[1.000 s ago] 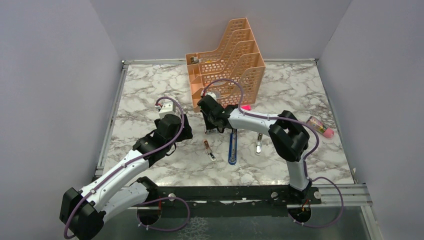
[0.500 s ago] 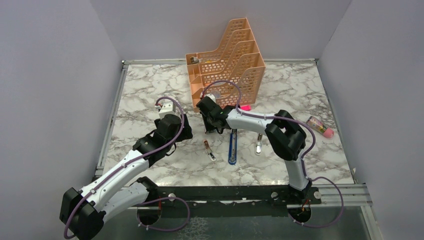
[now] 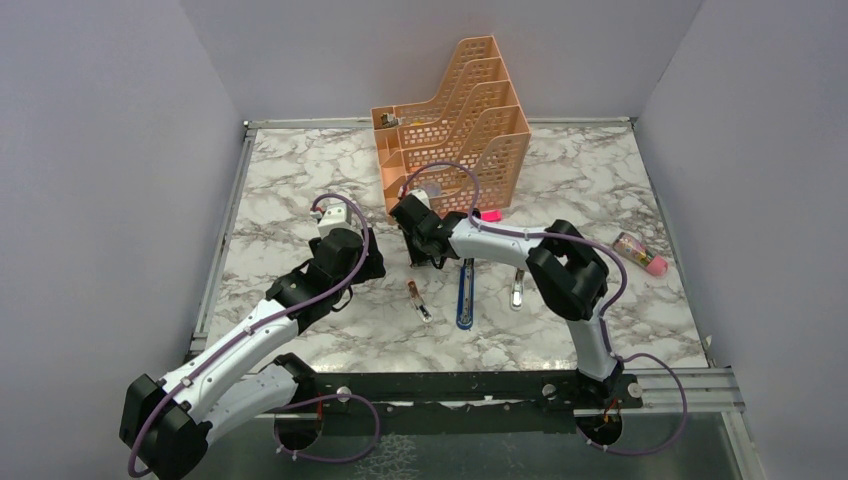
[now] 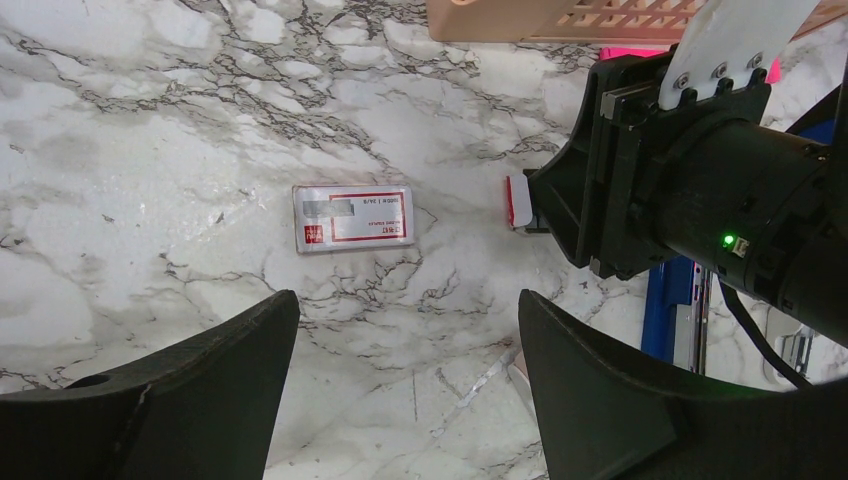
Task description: Load the staples into the stapler
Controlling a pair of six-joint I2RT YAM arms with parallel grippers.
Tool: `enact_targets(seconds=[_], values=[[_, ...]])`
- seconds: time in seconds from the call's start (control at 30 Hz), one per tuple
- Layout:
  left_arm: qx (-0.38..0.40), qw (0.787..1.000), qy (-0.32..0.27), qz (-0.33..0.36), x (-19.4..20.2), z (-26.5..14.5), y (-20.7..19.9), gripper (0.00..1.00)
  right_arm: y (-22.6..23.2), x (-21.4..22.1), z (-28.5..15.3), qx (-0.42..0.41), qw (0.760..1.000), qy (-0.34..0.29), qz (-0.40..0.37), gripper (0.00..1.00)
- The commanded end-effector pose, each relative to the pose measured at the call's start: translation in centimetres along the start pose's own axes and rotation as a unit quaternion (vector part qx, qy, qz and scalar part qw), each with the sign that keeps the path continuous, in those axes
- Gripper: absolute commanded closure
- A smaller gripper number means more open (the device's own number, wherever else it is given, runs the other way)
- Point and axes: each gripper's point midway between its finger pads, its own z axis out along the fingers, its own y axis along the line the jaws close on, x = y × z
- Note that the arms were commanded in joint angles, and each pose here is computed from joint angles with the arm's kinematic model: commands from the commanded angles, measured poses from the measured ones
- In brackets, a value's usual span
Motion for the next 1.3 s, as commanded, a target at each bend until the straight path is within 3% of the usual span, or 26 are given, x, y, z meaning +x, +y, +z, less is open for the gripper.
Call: enact_targets(seconds=[0.0, 0.63, 1.07, 1.27], values=[[-0.01, 1.0, -0.014, -0.001, -0.4, 0.3, 0.4, 0.19, -0.1, 0.1, 0.4, 0.023, 1.0, 0.001, -0.004, 0.74], [-0.007, 1.0, -0.016, -0.002, -0.5, 0.1, 0.4, 0.19, -0.5, -2.7, -6.1, -0.012, 0.997, -0.069, 0.038, 0.8], [0.005, 1.0, -0.019, -0.005, -0.9, -0.2, 0.0, 0.19, -5.9, 2.9, -10.9, 0.038, 0.993, -0.053, 0.095, 0.79], [0.02, 1.0, -0.014, -0.004, -0.9, -0.2, -0.7, 0.19, -8.7, 4.8, -12.2, 0.089, 0.978, -0.066, 0.175, 0.79]])
